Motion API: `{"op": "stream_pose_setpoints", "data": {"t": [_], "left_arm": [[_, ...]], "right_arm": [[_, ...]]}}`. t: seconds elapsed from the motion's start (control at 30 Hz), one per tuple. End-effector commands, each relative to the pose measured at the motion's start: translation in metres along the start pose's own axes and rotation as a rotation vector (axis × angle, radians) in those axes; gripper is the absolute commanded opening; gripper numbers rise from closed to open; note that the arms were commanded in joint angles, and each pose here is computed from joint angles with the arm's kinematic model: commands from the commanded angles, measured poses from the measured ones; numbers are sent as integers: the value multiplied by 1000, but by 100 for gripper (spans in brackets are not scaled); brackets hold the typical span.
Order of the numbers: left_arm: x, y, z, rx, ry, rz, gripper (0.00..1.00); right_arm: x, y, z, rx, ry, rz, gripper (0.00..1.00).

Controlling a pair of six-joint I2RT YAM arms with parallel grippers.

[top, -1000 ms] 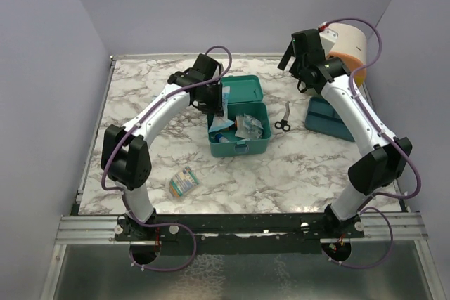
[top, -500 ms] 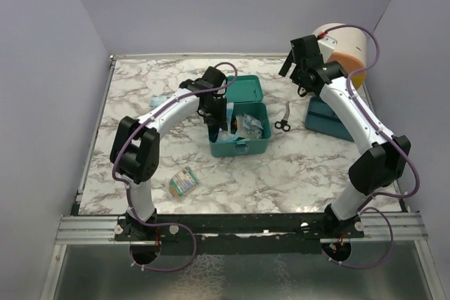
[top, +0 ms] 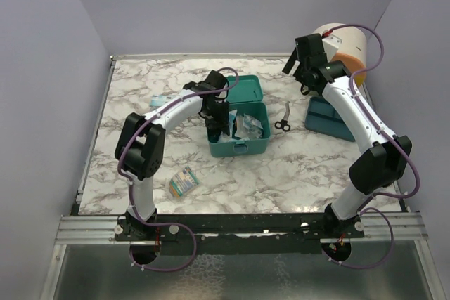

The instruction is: Organize the medicine kit

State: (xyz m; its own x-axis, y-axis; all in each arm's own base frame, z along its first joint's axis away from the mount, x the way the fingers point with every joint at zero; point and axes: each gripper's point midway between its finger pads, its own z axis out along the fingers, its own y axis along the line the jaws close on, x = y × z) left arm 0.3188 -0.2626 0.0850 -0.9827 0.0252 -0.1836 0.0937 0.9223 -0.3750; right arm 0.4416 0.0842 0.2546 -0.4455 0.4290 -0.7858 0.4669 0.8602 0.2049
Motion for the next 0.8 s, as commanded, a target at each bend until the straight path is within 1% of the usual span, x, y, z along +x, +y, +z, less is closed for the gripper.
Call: {"op": "stream_pose_setpoints", "data": {"t": [0.0,0.1,0.13,0.23,0.57,0.7,0.77], "left_arm": [[0,4,4,-44,9,22,49],[-7,-1,-8,-31,-22,51,78],[-8,-2,-11,-31,-30,57,81],[-10,-3,-22,-29,-56,75,86],[-40,-19,-63,-19,-203,167,86],[-50,-23,-78,-19,-255,207,85],[-60,-27,-91,-25,-306,236,85]], "right_arm": [[-9,1,-2,-20,-24,26,100],[-10,2,-2,-24,-24,29,100],[-10,2,-2,-26,-23,30,100],[-10,5,-2,-33,-20,33,100],[-12,11,-1,-54,-19,55,100],[-9,15,-4,-81,0,59,100],[-9,14,-5,-80,-2,59,100]]}}
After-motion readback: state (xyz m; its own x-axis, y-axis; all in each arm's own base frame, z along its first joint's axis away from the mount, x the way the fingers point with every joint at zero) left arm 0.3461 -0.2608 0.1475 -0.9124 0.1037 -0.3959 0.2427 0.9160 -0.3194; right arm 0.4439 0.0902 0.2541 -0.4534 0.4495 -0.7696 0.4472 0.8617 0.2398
